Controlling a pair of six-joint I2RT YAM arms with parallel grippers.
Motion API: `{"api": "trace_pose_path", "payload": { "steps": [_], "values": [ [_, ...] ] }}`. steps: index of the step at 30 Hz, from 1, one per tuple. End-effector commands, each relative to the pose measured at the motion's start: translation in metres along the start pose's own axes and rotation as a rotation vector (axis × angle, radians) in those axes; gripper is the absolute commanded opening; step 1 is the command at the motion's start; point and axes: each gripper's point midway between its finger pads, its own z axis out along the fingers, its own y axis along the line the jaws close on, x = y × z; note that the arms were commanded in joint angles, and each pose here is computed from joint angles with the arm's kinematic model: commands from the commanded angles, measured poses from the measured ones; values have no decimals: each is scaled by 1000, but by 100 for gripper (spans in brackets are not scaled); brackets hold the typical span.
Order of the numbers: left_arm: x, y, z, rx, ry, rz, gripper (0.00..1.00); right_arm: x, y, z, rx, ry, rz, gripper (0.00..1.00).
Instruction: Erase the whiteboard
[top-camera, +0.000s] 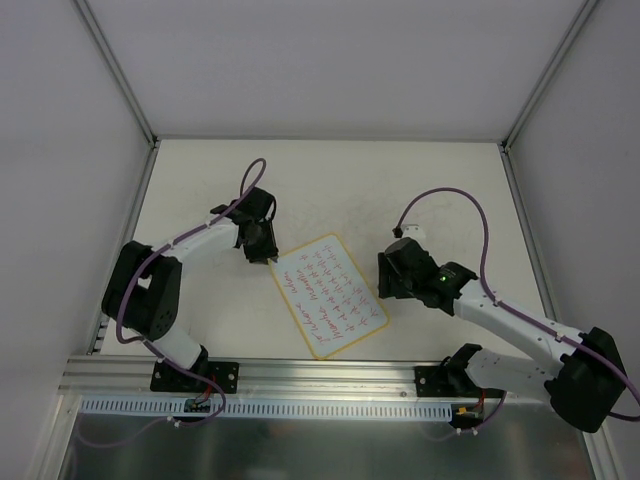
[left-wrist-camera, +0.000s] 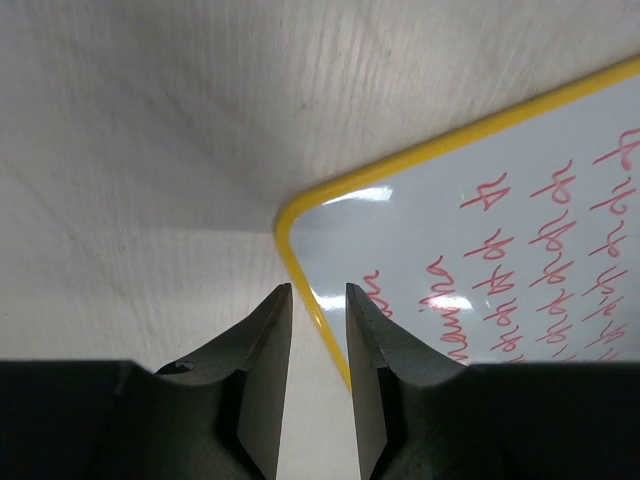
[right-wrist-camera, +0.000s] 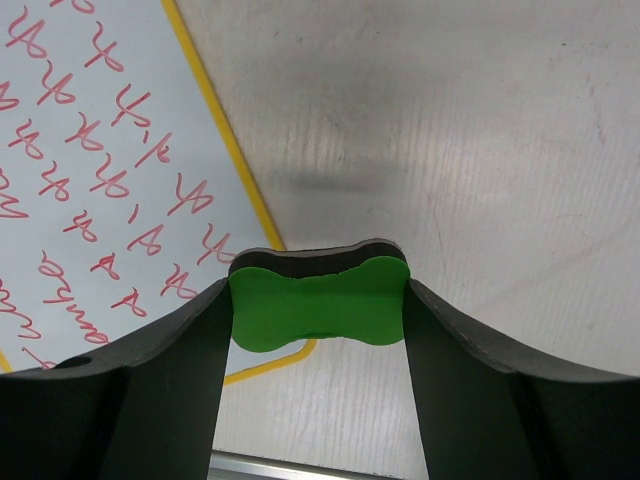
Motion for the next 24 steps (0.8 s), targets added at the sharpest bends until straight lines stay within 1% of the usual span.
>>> {"api": "trace_pose_path", "payload": {
  "steps": [1,8,11,16,20,24],
  "values": [
    [-15,5,3,-13,-2,34,28,-9,1,-6,6,-49,-11,39],
    [-22,20,21,-53,35,65,28,-10,6,-4,13,-42,-36,39],
    [-16,17,29,-33,79,71,27,-10,10,-2,14,-34,-50,39],
    [-1,19,35,-24,129,70,22,-14,22,-4,3,-38,-81,39],
    [4,17,30,-9,117,71,23,-15,29,-3,0,-35,-99,39],
    [-3,7,20,39,84,80,27,-14,34,-3,-6,-32,-105,39]
  ]
}}
